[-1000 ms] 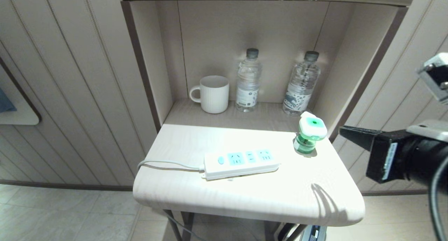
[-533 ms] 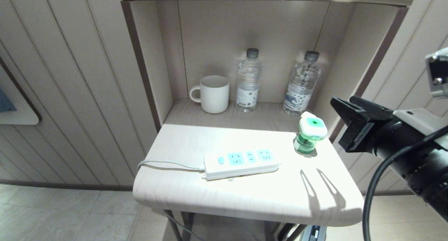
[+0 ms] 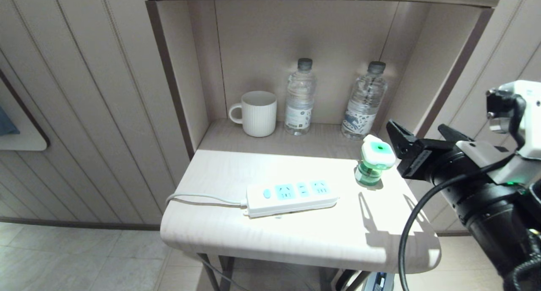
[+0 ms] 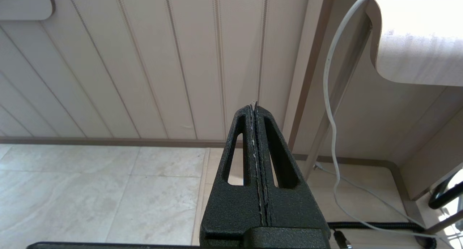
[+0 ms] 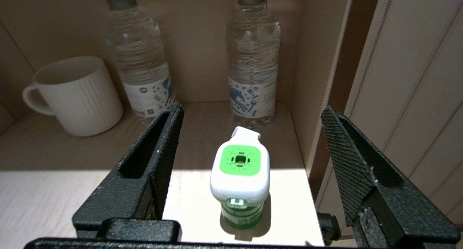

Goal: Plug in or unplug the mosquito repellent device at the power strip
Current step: Pick up the mosquito repellent liquid

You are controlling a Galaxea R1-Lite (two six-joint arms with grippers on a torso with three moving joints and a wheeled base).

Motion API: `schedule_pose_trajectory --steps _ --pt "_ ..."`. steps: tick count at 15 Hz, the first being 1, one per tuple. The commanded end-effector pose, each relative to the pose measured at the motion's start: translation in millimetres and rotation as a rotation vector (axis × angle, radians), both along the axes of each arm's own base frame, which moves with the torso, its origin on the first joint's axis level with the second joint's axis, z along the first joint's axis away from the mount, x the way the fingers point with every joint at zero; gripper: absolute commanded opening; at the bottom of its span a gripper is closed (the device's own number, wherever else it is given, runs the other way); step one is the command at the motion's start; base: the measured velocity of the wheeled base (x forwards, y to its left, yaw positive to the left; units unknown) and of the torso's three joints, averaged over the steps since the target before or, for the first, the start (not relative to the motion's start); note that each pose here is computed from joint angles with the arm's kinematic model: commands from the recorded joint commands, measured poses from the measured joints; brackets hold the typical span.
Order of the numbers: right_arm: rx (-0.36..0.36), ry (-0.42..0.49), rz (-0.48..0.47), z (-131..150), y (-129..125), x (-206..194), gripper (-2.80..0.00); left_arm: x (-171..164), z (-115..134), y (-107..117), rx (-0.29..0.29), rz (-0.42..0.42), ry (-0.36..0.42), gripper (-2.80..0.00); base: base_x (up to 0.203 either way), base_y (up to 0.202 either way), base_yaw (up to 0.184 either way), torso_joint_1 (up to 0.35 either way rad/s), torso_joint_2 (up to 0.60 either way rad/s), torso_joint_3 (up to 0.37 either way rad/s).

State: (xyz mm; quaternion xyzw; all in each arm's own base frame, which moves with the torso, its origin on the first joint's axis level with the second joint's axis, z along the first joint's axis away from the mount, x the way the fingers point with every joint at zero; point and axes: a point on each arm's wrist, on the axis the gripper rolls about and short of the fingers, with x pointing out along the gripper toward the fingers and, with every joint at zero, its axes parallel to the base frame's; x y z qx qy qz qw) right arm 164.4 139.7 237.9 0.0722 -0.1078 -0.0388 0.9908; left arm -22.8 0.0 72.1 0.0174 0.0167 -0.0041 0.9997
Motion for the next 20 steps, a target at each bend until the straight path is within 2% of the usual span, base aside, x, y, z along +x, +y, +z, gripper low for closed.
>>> schedule_pose_trajectory --steps 1,5,9,13,20 --pt "-0.010 -0.002 -0.035 -12 9 11 0.00 0 0 0 0.000 0.000 0.000 -2.80 0.000 0.000 0.000 0.000 0.00 0.000" --pt "-0.036 -0.003 -0.091 -27 18 28 0.00 0 0 0 0.000 0.000 0.000 -2.80 0.000 0.000 0.000 0.000 0.00 0.000" --pt "-0.044 -0.015 -0.140 -23 14 41 0.00 0 0 0 0.000 0.000 0.000 -2.80 0.000 0.000 0.000 0.000 0.00 0.000" --pt "-0.047 -0.030 -0.148 -17 20 52 0.00 0 0 0 0.000 0.000 0.000 -2.80 0.000 0.000 0.000 0.000 0.00 0.000" --pt "-0.098 -0.026 -0.178 -21 24 75 0.00 0 0 0 0.000 0.000 0.000 -2.80 0.000 0.000 0.000 0.000 0.00 0.000"
